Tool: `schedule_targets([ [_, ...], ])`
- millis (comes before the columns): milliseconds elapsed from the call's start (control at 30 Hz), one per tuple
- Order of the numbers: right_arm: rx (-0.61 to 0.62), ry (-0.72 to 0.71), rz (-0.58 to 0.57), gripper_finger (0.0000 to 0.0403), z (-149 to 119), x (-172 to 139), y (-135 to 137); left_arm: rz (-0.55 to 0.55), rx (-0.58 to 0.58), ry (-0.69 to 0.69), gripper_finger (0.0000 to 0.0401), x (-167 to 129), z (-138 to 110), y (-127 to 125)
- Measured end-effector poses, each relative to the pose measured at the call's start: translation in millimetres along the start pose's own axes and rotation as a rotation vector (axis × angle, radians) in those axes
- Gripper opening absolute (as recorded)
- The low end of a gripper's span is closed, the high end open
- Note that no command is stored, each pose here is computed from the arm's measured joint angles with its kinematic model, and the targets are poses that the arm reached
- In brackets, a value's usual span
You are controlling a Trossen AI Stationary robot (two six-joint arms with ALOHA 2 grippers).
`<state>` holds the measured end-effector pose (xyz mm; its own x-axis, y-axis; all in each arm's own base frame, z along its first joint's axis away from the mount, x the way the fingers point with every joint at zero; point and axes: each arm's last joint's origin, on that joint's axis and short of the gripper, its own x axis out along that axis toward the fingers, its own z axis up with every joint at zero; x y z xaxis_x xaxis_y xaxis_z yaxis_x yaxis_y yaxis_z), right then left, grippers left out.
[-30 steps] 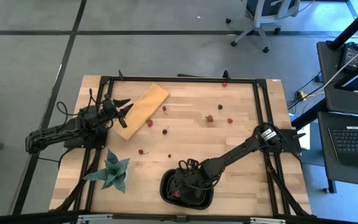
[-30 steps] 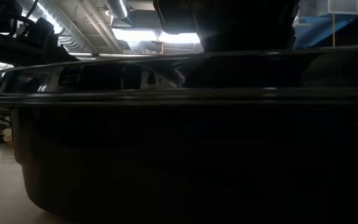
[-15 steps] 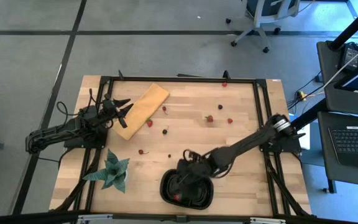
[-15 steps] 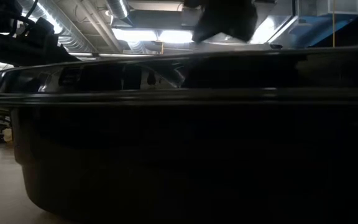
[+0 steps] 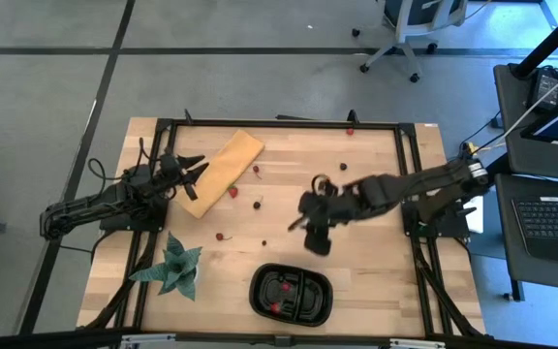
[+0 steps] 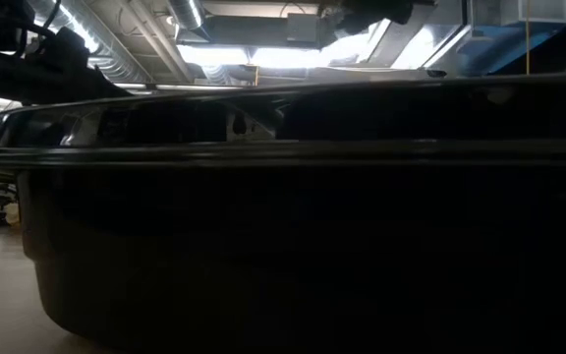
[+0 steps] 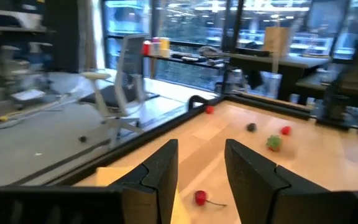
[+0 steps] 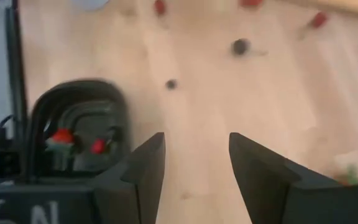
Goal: Pick and placing Produce into tupperware
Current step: Put the blueberry into the black container
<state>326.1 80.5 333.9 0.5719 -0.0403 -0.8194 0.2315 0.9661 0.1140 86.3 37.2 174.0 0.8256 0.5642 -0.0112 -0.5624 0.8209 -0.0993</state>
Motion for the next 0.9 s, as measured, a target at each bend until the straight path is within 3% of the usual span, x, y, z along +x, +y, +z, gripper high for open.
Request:
schedule_targets([
  [200, 0.041, -0.065, -0.043, 0.0181, -8.6, 1.9, -44.3, -0.174, 0.0, 0.016, 0.0125, -0.5, -0.2, -5.0],
  [433, 0.145, -0.184, 0.037, 0.0181, -51.1, 22.6, -87.1, -0.193, -0.001, 0.016, 0.0125, -0.5, -0.2, -5.6],
  [567, 0.192, -0.278, 0.065, 0.0181, -78.2, 32.8, -101.6, -0.194, -0.005, 0.025, 0.0125, -0.3, -1.0, -5.6],
  [767, 0.259, -0.356, 0.081, 0.0181, -111.5, 42.5, -113.5, -0.363, -0.03, 0.021, 0.0125, 0.1, 1.6, -11.1],
  [900, 0.296, -0.382, 0.064, 0.0181, -120.3, 45.8, -119.0, -0.37, -0.054, 0.022, 0.0125, 6.5, 3.9, -13.4],
])
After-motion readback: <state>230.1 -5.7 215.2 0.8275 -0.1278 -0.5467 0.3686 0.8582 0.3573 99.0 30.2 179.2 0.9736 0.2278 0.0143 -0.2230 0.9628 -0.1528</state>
